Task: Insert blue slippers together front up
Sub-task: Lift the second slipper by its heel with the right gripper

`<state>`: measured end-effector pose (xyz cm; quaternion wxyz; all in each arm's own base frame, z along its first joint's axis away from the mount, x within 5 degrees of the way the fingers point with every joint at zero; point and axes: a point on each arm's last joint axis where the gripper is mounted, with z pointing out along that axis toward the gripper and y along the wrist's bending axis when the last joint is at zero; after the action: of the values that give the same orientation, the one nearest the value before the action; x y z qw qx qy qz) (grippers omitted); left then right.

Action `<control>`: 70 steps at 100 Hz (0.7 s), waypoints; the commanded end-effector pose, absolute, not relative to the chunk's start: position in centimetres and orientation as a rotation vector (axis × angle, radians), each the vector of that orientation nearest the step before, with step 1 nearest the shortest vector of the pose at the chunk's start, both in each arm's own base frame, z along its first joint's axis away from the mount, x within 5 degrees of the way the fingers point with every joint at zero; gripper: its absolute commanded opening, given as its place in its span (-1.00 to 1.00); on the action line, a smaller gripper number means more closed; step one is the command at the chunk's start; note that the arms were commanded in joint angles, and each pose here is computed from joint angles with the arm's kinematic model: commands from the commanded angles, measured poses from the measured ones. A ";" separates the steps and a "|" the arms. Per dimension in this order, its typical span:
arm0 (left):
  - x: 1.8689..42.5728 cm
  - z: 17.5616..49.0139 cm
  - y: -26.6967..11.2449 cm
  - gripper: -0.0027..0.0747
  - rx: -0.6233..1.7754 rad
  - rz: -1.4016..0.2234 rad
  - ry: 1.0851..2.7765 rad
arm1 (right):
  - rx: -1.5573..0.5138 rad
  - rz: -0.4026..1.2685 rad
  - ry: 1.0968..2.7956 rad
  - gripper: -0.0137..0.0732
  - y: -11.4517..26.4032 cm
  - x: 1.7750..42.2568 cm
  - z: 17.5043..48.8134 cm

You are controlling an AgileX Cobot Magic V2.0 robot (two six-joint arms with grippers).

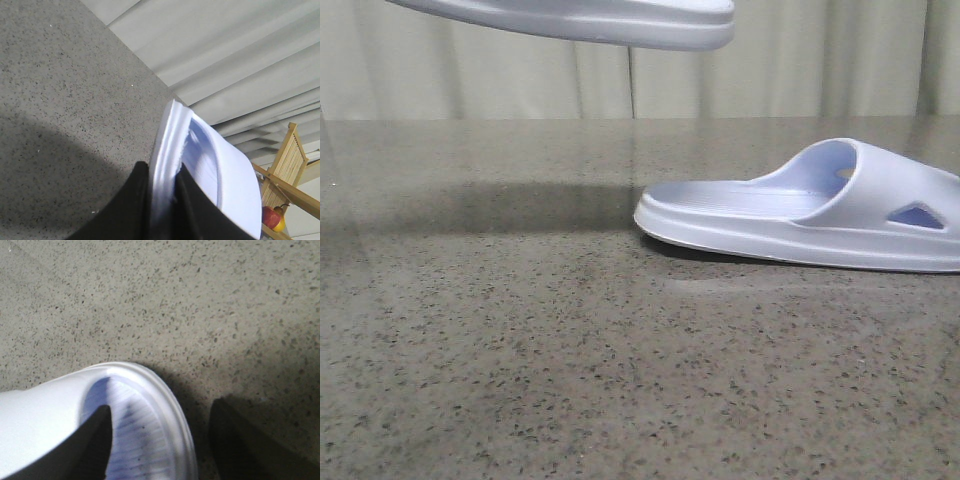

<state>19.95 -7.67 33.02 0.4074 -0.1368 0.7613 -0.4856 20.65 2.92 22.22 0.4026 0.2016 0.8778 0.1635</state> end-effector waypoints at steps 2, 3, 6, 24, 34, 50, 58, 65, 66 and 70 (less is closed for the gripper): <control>19.6 34.5 -8.0 -0.89 -0.323 -1.290 1.867 | 0.515 0.422 2.222 -0.18 3.1 21.0 22.4; 19.6 34.5 -8.0 -0.89 -0.323 -1.290 1.867 | 0.515 0.421 2.222 -0.20 3.1 21.0 22.4; 19.6 34.5 -8.0 -0.89 -0.323 -1.290 1.867 | 0.515 0.421 2.222 -0.35 3.1 21.0 22.4; 19.5 34.5 -8.0 -0.89 -0.324 -1.295 1.868 | 0.511 0.424 2.179 -0.93 3.0 21.3 22.7; 19.5 34.5 -8.0 -0.89 -0.326 -1.301 1.870 | 0.505 0.429 2.126 -0.93 2.9 21.5 23.1; 19.5 34.5 -8.1 -0.89 -0.321 -1.309 1.872 | 0.483 0.450 1.970 -0.93 2.7 21.5 25.0; 19.5 34.5 -8.1 -0.89 -0.326 -1.316 1.873 | 0.465 0.469 1.850 -0.93 2.5 21.0 26.7; 19.5 34.5 -8.1 -0.89 -0.337 -1.323 1.874 | 0.447 0.486 1.731 -0.93 2.3 20.3 28.3; 19.5 34.5 -8.1 -0.89 -0.337 -1.323 1.874 | 0.444 0.488 1.712 -0.93 2.2 20.3 28.6; 19.5 34.5 -8.1 -0.89 -0.337 -1.323 1.874 | 0.434 0.497 1.644 -0.93 2.1 19.8 29.5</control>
<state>19.82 -7.83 33.02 0.3978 -0.1348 0.7615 -0.4937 20.23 2.54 25.88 0.5331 0.2006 0.7977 0.1981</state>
